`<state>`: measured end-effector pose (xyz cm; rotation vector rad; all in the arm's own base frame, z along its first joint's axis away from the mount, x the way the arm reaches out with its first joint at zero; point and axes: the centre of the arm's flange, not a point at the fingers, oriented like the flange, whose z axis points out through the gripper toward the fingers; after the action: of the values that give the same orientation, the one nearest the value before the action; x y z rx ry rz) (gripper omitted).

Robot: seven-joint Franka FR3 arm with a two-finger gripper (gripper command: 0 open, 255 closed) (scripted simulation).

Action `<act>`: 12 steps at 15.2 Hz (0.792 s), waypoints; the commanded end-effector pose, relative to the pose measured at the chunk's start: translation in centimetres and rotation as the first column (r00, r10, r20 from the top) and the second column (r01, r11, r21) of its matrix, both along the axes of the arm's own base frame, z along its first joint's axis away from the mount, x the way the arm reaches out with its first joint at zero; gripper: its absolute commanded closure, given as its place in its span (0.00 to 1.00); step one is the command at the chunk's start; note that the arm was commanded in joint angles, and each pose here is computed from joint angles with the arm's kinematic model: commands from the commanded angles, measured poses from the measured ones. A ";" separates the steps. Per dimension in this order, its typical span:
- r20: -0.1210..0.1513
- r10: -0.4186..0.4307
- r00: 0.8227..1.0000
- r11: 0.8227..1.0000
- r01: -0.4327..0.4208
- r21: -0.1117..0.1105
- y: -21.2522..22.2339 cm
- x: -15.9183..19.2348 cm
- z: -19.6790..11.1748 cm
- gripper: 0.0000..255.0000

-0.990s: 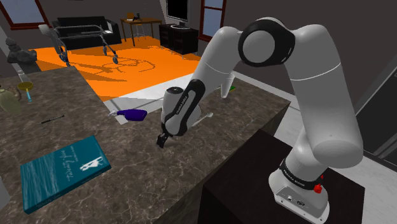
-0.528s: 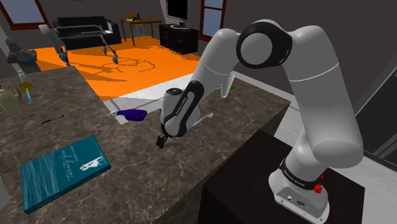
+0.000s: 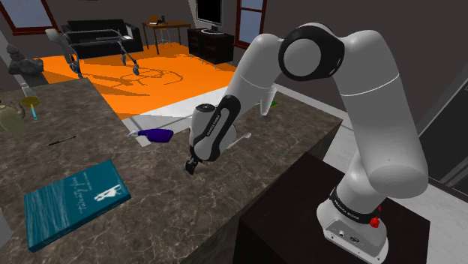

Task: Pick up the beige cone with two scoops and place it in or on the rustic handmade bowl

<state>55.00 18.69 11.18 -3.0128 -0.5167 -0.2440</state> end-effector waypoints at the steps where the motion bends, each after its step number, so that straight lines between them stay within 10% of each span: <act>1: 0.000 0.000 1.000 1.000 0.000 0.000 0.0 0.0 0.0 1.00; 12: 0.000 0.000 1.000 1.000 0.000 0.000 0.0 0.0 4.8 1.00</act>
<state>55.05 18.68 15.31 -3.0126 -0.5167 -0.2448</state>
